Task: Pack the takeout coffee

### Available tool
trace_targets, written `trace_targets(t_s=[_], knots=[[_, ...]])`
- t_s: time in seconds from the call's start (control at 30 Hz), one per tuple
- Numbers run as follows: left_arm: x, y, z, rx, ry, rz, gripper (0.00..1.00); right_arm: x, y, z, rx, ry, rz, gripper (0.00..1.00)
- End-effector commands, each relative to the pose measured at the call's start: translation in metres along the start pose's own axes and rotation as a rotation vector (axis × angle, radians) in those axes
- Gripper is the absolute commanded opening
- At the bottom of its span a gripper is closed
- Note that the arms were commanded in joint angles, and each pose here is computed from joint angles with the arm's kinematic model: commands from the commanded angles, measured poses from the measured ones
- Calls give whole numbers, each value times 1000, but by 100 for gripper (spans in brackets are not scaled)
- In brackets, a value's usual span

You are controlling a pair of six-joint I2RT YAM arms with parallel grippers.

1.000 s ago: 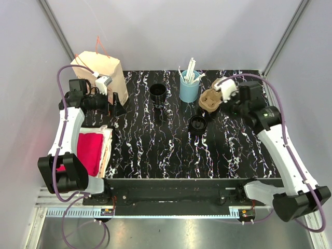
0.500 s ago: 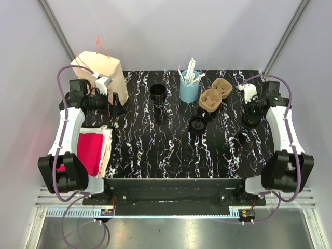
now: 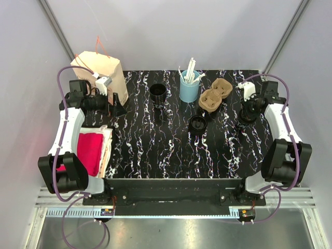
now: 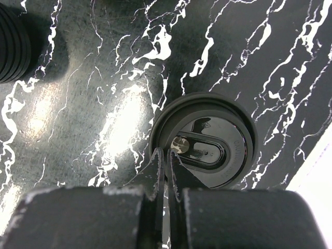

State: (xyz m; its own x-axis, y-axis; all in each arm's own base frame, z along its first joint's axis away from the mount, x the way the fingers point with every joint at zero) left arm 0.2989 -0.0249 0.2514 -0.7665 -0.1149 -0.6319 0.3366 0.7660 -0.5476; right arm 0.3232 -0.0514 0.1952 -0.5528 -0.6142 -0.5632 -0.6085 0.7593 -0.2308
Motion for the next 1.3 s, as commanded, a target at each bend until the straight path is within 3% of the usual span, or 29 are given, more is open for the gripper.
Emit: trace_targets(t_s=[0.0,0.3,0.4,0.43,0.77,0.87,1.1,1.27], knots=[[-7,-5,-4,22,-46,39,99,0,-2,8,1,-34,-14,0],[-7,-4,-3,20,-43,36,99,2,1,12,-9,-45,-8,1],[-7,-4,-4,19,-46,36,99,3,2,13,-15,-45,-8,11],[-7,-4,-3,19,-45,36,99,3,2,13,-15,-45,-10,18],[-7,-3,-3,19,-43,31,99,-6,0,-2,4,-67,-27,31],[-7,-3,-2,19,-42,32,99,-15,-2,-14,19,-96,-38,42],[-7,-2,-2,17,-40,30,99,-47,-1,-60,49,-220,-67,79],[-7,-2,-2,13,-41,29,99,-59,24,-74,-70,-269,-87,84]])
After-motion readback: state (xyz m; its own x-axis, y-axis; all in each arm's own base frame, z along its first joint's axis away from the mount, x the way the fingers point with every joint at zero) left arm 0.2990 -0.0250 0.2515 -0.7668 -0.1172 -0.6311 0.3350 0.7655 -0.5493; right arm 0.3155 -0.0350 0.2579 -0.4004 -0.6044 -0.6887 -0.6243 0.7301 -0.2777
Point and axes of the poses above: each gripper's point midway between its finger pads, its own z axis out along the fingers, its own y axis along the line the jaws close on, x = y × z, the point moved 7 cm from there along -z, back along the fingers, and after that the axes turned 14 degrees about -z, right-handed, at the moved point
